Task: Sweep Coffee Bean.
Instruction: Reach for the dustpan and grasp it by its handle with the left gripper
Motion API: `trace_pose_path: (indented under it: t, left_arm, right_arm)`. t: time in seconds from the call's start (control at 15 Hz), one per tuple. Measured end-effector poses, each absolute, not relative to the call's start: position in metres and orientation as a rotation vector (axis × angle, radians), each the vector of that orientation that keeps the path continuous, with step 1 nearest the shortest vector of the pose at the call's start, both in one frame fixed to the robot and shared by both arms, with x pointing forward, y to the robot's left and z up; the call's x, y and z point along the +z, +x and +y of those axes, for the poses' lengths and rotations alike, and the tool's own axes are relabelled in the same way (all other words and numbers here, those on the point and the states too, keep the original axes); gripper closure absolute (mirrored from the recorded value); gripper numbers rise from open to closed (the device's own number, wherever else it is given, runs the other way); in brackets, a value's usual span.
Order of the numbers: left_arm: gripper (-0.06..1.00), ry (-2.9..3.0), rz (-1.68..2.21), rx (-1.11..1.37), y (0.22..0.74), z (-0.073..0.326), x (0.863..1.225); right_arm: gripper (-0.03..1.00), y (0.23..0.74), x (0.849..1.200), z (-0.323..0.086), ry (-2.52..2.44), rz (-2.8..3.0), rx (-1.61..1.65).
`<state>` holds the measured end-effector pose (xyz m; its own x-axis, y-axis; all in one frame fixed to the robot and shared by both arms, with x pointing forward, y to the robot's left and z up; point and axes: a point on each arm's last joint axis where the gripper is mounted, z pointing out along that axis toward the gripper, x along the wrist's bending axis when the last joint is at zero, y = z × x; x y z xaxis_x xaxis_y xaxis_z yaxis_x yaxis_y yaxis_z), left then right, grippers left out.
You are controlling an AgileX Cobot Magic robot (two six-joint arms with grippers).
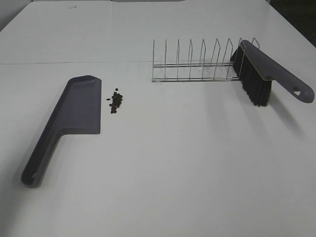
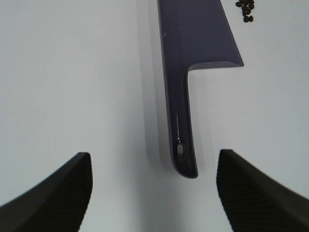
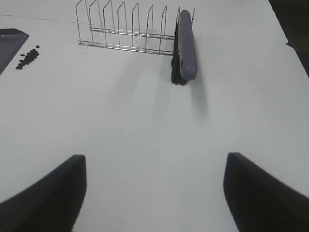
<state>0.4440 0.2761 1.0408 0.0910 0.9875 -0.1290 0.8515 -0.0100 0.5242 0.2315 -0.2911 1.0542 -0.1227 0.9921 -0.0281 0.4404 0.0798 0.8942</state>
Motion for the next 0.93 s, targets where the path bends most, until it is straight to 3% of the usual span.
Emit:
trace_pose_path:
  t: [0.47, 0.93]
  left_arm:
    - [0.28, 2.061, 1.876, 0.165, 0.534, 0.246, 0.993]
    - [0.28, 2.109, 2.052, -0.015, 0.551, 0.232, 0.934]
  right_arm:
    - [0.31, 0.231, 1.054, -0.291, 1.440, 1.657, 0.997]
    - [0.31, 0.231, 1.054, -0.291, 1.440, 1.657, 0.997]
